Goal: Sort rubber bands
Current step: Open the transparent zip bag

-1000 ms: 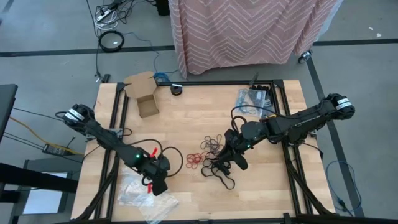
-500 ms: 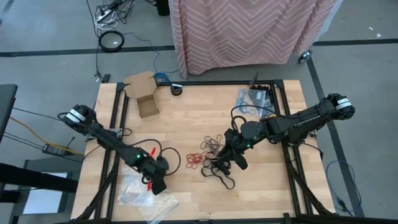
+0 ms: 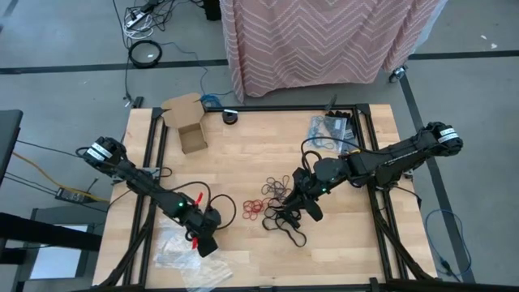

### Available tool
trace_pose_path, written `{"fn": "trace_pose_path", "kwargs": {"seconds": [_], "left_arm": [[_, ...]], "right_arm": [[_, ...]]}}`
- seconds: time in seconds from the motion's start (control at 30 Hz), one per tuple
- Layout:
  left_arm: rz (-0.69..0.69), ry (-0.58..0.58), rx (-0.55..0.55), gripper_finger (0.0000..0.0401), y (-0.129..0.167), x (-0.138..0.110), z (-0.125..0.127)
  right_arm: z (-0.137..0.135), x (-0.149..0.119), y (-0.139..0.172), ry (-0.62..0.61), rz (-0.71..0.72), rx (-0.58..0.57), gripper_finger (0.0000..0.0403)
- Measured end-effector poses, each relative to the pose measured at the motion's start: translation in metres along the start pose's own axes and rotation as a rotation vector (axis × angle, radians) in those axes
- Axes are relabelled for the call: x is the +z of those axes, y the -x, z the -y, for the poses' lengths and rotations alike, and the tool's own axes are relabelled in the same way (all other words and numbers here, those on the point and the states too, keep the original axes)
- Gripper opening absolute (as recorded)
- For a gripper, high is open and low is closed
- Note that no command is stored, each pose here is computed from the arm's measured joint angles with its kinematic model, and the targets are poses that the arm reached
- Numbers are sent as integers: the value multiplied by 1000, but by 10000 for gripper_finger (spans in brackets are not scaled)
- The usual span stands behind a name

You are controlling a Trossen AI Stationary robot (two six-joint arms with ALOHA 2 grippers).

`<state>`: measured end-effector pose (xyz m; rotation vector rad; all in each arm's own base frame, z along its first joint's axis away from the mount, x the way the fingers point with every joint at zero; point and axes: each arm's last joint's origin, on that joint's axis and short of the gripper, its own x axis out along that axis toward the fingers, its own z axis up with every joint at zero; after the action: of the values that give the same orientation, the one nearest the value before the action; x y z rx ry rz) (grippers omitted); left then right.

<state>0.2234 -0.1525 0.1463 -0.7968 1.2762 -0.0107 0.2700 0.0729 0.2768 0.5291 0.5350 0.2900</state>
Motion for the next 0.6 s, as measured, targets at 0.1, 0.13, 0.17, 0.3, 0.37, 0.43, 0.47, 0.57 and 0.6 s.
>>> {"fn": "trace_pose_path", "kwargs": {"seconds": [0.1,0.13,0.17,0.3,0.37,0.43,0.47,0.57,0.6], "left_arm": [[30,-9,-13,20,0,1,2],[42,-9,-3,26,0,1,2],[50,-6,13,32,0,1,1],[60,38,112,59,0,-2,-8],[93,37,105,73,0,-2,-5],[124,20,99,84,1,-3,-1],[142,11,108,88,1,-3,1],[174,-17,152,92,3,-6,3],[180,-26,160,93,3,-7,3]], "right_arm": [[1,-1,0,10,-9,-14,94],[1,-2,0,9,-13,-17,94],[2,-2,0,8,-15,-20,94],[3,-3,0,6,-24,-30,95],[3,-3,0,6,-25,-30,95],[3,-3,0,5,-25,-32,94],[4,-3,0,4,-27,-35,93],[4,-2,0,11,-19,-50,94],[4,-2,0,16,-15,-59,94]]}}
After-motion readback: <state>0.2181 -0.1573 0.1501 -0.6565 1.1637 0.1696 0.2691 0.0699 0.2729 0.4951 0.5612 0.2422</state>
